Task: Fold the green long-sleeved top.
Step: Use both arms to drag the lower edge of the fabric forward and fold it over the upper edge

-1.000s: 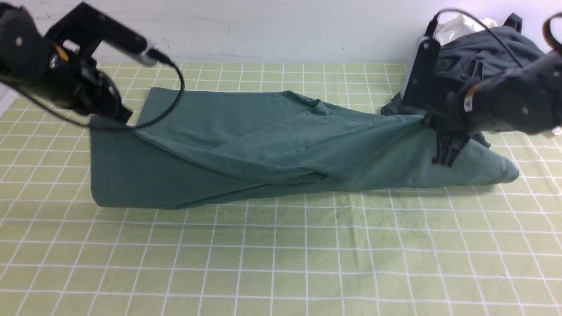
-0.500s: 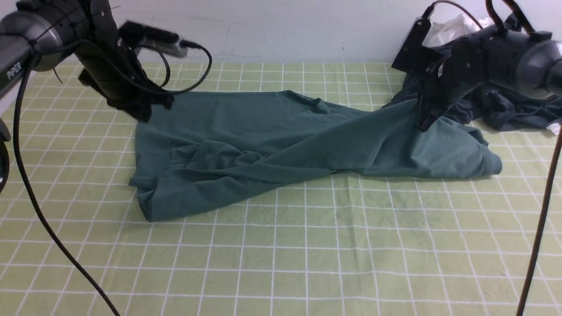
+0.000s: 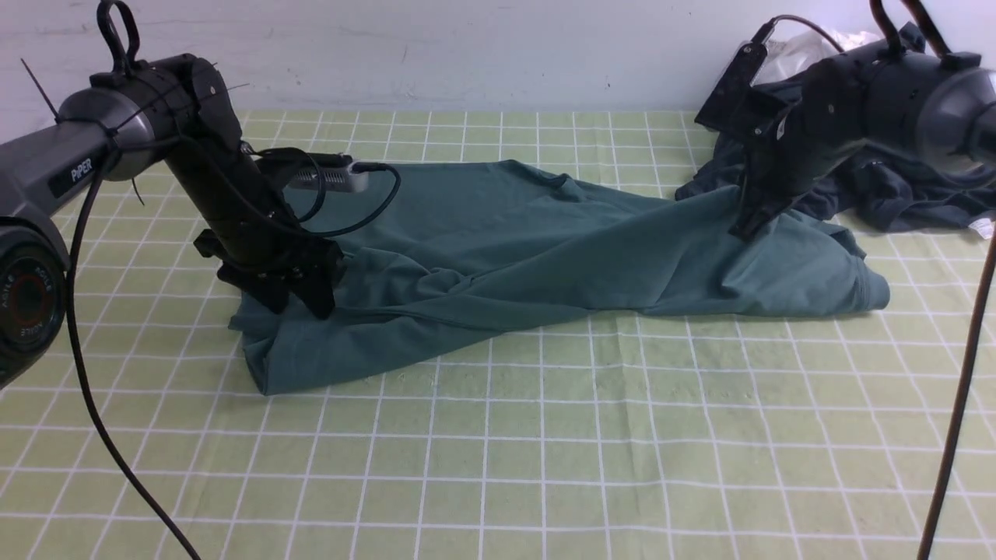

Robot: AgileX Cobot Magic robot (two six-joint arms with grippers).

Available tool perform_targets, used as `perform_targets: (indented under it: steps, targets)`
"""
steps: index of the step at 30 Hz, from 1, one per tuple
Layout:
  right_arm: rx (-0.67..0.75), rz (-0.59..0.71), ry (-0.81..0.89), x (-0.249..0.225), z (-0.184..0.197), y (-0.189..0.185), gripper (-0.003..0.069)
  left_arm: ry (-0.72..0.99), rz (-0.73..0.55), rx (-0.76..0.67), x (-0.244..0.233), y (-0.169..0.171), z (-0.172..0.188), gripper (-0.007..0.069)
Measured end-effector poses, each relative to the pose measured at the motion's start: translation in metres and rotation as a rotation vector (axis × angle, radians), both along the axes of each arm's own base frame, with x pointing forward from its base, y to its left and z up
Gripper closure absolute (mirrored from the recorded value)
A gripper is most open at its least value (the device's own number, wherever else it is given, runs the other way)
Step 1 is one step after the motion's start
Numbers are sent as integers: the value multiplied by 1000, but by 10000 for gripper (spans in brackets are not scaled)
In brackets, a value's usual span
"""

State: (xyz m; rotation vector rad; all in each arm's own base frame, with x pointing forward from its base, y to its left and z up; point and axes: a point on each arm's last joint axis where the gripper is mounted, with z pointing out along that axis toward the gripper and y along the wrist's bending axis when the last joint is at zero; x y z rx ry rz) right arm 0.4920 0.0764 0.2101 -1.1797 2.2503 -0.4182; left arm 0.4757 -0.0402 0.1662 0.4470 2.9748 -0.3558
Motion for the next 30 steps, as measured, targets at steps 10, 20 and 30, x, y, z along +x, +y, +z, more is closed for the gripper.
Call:
perform_targets:
  steps: [10,20,30]
  targets:
    - [-4,0,8,-1,0,0,662,-38,-4,-13,-4,-1,20,611]
    - [-4,-19,43,-2,-1,-5,662,-467,-9,80,-7,19,132,617]
    - [40,-12,-78,7,5,-5,662,-937,259,74,46,51,132,618]
